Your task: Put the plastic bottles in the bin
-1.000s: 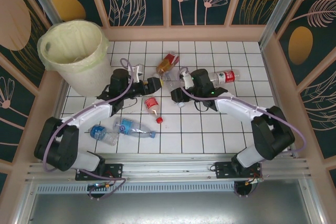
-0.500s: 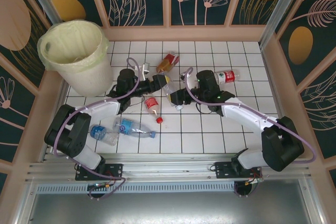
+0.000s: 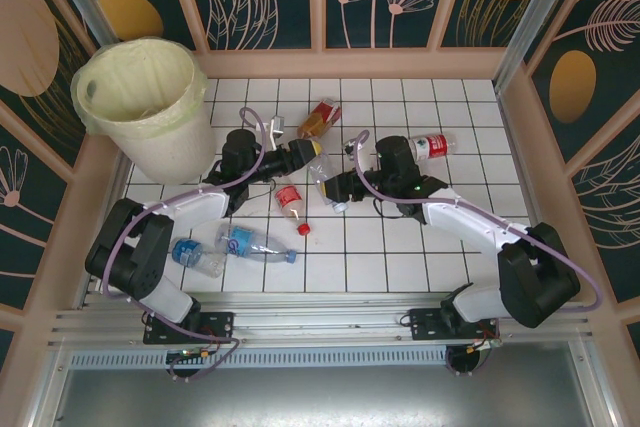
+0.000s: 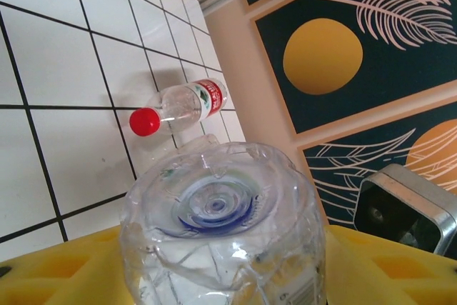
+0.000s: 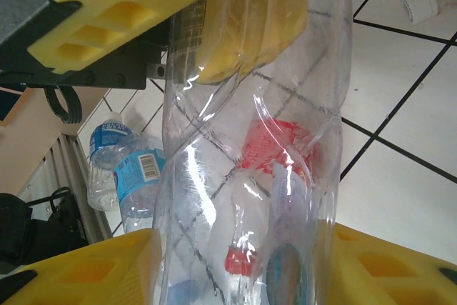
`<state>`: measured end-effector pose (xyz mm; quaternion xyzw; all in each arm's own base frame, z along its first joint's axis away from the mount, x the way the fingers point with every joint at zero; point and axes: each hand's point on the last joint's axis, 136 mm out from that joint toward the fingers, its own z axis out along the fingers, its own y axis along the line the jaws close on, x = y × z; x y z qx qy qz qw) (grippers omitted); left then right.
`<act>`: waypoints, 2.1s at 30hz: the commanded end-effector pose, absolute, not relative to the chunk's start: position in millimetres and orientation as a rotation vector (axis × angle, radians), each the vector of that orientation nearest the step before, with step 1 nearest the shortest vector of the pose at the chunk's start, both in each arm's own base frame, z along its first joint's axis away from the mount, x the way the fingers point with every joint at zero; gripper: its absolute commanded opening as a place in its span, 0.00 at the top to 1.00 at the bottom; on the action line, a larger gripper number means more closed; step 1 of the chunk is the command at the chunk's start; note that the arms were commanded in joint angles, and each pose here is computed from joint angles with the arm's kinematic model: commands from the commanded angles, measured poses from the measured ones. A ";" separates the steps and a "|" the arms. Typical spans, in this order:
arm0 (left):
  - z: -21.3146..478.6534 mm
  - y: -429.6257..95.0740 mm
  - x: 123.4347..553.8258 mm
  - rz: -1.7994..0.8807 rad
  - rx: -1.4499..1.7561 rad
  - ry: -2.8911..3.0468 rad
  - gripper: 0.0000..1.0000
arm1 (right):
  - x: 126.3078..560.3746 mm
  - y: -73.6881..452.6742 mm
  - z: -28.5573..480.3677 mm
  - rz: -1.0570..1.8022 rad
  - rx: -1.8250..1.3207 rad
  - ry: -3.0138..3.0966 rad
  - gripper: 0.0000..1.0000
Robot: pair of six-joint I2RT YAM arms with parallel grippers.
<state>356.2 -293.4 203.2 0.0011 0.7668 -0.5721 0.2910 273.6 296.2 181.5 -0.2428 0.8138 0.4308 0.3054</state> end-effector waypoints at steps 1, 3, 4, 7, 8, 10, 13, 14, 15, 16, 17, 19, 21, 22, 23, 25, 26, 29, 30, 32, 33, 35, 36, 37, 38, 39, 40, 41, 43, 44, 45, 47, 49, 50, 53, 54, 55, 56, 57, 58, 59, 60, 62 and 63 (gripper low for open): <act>222.7 -298.8 360.5 -1.546 0.048 1.985 0.39 | 270.8 296.8 191.4 1.170 -0.659 2.107 0.45; 225.0 -298.8 360.2 -1.547 0.050 1.982 0.41 | 271.2 296.6 191.7 1.167 -0.657 2.106 0.45; 227.7 -298.4 360.1 -1.547 0.049 1.976 0.42 | 271.4 296.4 192.6 1.167 -0.655 2.102 0.43; 234.3 -294.6 361.4 -1.503 0.045 1.980 0.43 | 271.6 295.5 196.6 1.161 -0.651 2.091 0.27; 237.3 -291.7 363.7 -1.464 0.040 1.985 0.43 | 271.7 294.4 197.3 1.155 -0.647 2.089 0.20; 242.6 -282.5 370.0 -1.369 0.018 2.007 0.44 | 272.3 291.2 198.6 1.135 -0.637 2.093 0.10; 262.3 -264.0 384.5 -1.182 0.009 2.028 0.44 | 269.6 284.5 205.3 1.110 -0.628 2.081 0.02; 272.8 -256.6 388.2 -1.125 0.014 2.023 0.44 | 267.9 281.9 207.7 1.106 -0.621 2.077 0.01; 281.1 -249.9 391.3 -1.079 0.016 2.020 0.44 | 266.3 279.4 210.1 1.103 -0.617 2.070 0.01; 295.1 -240.5 395.4 -1.016 0.016 2.007 0.44 | 264.0 277.2 211.8 1.101 -0.611 2.065 0.01; 308.9 -231.2 398.4 -0.962 0.016 1.994 0.44 | 262.2 274.9 213.0 1.099 -0.602 2.061 0.01; 334.6 -210.0 404.4 -0.855 0.007 1.965 0.44 | 259.2 270.2 213.7 1.094 -0.582 2.057 0.01; 358.9 -185.2 409.7 -0.750 -0.021 1.939 0.44 | 256.7 265.6 212.5 1.083 -0.561 2.058 0.01; 369.0 -171.7 412.5 -0.685 -0.040 1.928 0.44 | 257.2 262.7 210.8 1.066 -0.544 2.065 0.01; 381.2 -151.4 415.9 -0.570 -0.075 1.916 0.44 | 260.4 256.8 207.6 1.027 -0.508 2.079 0.01; 404.7 -115.2 418.7 -0.351 -0.145 1.881 0.44 | 265.8 247.5 198.9 0.957 -0.455 2.115 0.02; 417.5 -97.3 417.8 -0.261 -0.183 1.858 0.44 | 267.9 243.5 193.1 0.928 -0.432 2.135 0.02; 451.2 -56.3 414.9 -0.097 -0.272 1.779 0.44 | 268.9 237.5 179.0 0.900 -0.394 2.177 0.02; 457.1 -45.7 414.9 -0.049 -0.293 1.765 0.45 | 267.7 237.3 176.0 0.905 -0.389 2.184 0.02; 463.7 -23.7 417.2 0.061 -0.333 1.750 0.45 | 264.5 237.2 169.7 0.915 -0.385 2.199 0.02; 464.4 -14.3 418.7 0.110 -0.351 1.745 0.45 | 263.5 237.0 167.5 0.918 -0.382 2.205 0.03; 466.3 5.9 422.6 0.183 -0.386 1.730 0.45 | 260.7 236.9 161.6 0.925 -0.381 2.219 0.03; 467.3 13.4 424.2 0.210 -0.396 1.723 0.45 | 259.3 237.4 158.5 0.928 -0.383 2.227 0.03; 469.4 22.4 425.8 0.246 -0.407 1.712 0.44 | 257.4 237.5 154.4 0.932 -0.385 2.238 0.03; 472.4 31.6 426.8 0.279 -0.418 1.698 0.44 | 255.8 238.2 149.8 0.937 -0.386 2.249 0.03; 474.2 39.2 427.8 0.312 -0.428 1.689 0.44 | 254.0 238.7 145.7 0.943 -0.385 2.259 0.03; 477.1 46.8 428.6 0.340 -0.438 1.677 0.44 | 252.0 239.5 140.5 0.949 -0.384 2.270 0.03; 477.7 54.0 430.4 0.358 -0.447 1.673 0.45 | 249.9 240.4 135.8 0.955 -0.385 2.281 0.03; 475.9 63.4 434.7 0.408 -0.454 1.672 0.45 | 246.8 243.1 128.4 0.961 -0.387 2.298 0.03; 471.7 67.0 438.4 0.431 -0.455 1.680 0.45 | 246.1 244.6 125.2 0.962 -0.388 2.308 0.03; 467.2 70.6 442.1 0.445 -0.457 1.689 0.45 | 245.1 246.4 123.2 0.962 -0.391 2.313 0.03; 452.0 77.9 451.7 0.467 -0.460 1.721 0.45 | 244.0 251.4 121.4 0.968 -0.400 2.320 0.03; 432.1 85.0 463.3 0.474 -0.462 1.768 0.44 | 241.8 259.0 119.0 0.977 -0.426 2.334 0.04; 418.9 88.3 471.0 0.467 -0.456 1.804 0.43 | 241.8 263.9 119.9 0.978 -0.444 2.337 0.05; 384.1 96.3 487.4 0.477 -0.456 1.897 0.43 | 240.2 280.4 119.0 0.954 -0.518 2.351 0.09; 375.9 99.8 489.3 0.477 -0.463 1.916 0.43 | 240.1 286.5 117.5 0.941 -0.545 2.358 0.10; 372.1 101.5 489.8 0.462 -0.468 1.925 0.43 | 240.8 292.6 115.8 0.927 -0.568 2.363 0.12; 356.4 102.8 496.5 0.454 -0.467 1.958 0.43 | 242.1 297.2 113.0 0.911 -0.579 2.372 0.13; 348.1 104.3 498.7 0.445 -0.472 1.974 0.43 | 244.2 302.9 110.2 0.898 -0.588 2.379 0.14; 343.1 105.3 499.5 0.438 -0.474 1.986 0.42 | 246.3 308.5 106.9 0.896 -0.592 2.385 0.16; 338.3 105.0 500.6 0.432 -0.473 1.998 0.42 | 248.7 313.0 104.6 0.901 -0.592 2.387 0.17; 333.6 106.0 501.4 0.433 -0.473 2.013 0.41 | 250.9 318.3 100.3 0.900 -0.593 2.398 0.19; 324.9 105.9 502.3 0.432 -0.472 2.040 0.38 | 254.2 327.2 92.0 0.875 -0.598 2.422 0.21; 321.8 106.1 502.4 0.433 -0.475 2.048 0.36 | 255.7 331.7 88.0 0.856 -0.604 2.431 0.21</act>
